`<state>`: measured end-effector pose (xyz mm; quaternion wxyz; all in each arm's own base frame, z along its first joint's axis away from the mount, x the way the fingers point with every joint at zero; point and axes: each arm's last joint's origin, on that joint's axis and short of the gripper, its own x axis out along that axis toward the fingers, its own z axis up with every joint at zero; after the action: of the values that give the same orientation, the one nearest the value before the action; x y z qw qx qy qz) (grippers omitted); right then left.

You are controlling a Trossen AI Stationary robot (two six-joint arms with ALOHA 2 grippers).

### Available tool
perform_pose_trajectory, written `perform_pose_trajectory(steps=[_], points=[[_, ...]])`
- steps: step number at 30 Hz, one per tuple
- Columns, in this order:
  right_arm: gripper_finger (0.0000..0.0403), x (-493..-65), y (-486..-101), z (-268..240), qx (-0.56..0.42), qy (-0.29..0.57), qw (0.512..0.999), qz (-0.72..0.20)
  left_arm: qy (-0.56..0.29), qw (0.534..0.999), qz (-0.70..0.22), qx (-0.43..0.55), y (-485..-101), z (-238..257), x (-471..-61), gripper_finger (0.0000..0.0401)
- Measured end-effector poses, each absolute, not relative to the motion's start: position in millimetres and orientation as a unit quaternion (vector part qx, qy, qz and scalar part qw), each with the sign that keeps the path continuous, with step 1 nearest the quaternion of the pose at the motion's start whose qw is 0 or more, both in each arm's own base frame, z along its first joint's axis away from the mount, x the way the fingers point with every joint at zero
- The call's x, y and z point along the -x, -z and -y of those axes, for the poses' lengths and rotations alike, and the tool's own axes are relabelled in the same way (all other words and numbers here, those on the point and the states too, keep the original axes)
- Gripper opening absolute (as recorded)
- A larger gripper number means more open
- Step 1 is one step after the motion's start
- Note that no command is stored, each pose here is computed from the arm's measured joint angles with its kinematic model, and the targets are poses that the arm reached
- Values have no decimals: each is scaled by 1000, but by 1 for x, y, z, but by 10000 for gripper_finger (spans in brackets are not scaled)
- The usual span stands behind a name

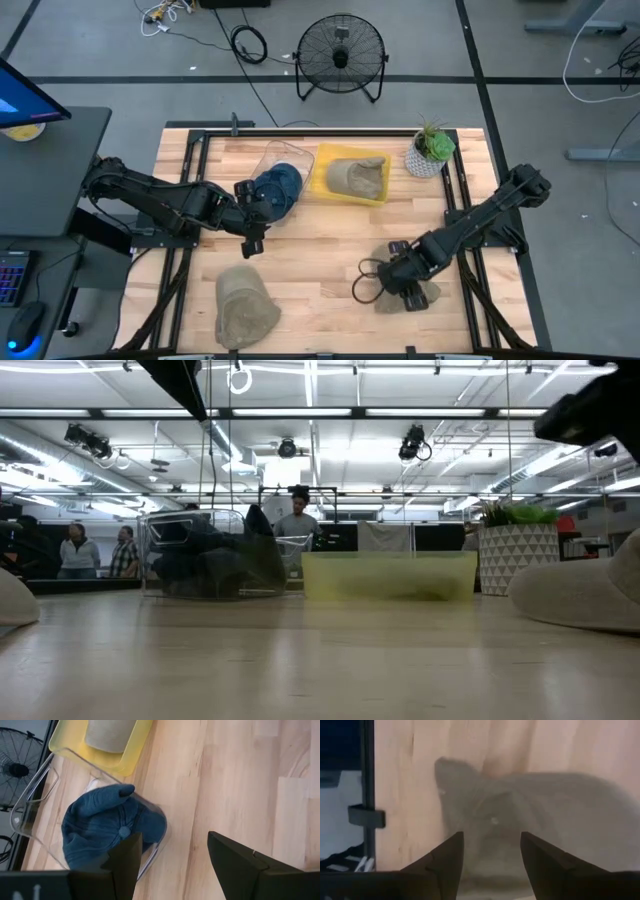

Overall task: Pick & Place hat
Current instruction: Put the right brown cap into the yellow bin

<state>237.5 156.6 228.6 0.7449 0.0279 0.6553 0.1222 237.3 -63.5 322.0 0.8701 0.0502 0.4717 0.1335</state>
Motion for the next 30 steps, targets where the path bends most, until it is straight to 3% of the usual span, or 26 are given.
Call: perform_pose_trajectory(steps=[6, 18, 30], points=[[199, -230, -217, -171, 11, -110, 731, -674, -130, 883, -449, -39, -325, 65, -242, 232], [199, -227, -211, -172, 110, -52, 750, -650, -129, 890, -436, -32, -326, 66, -244, 232], [195, -238, -177, -176, 173, -29, 714, -678, -119, 904, -410, 1, -323, 76, -257, 232]])
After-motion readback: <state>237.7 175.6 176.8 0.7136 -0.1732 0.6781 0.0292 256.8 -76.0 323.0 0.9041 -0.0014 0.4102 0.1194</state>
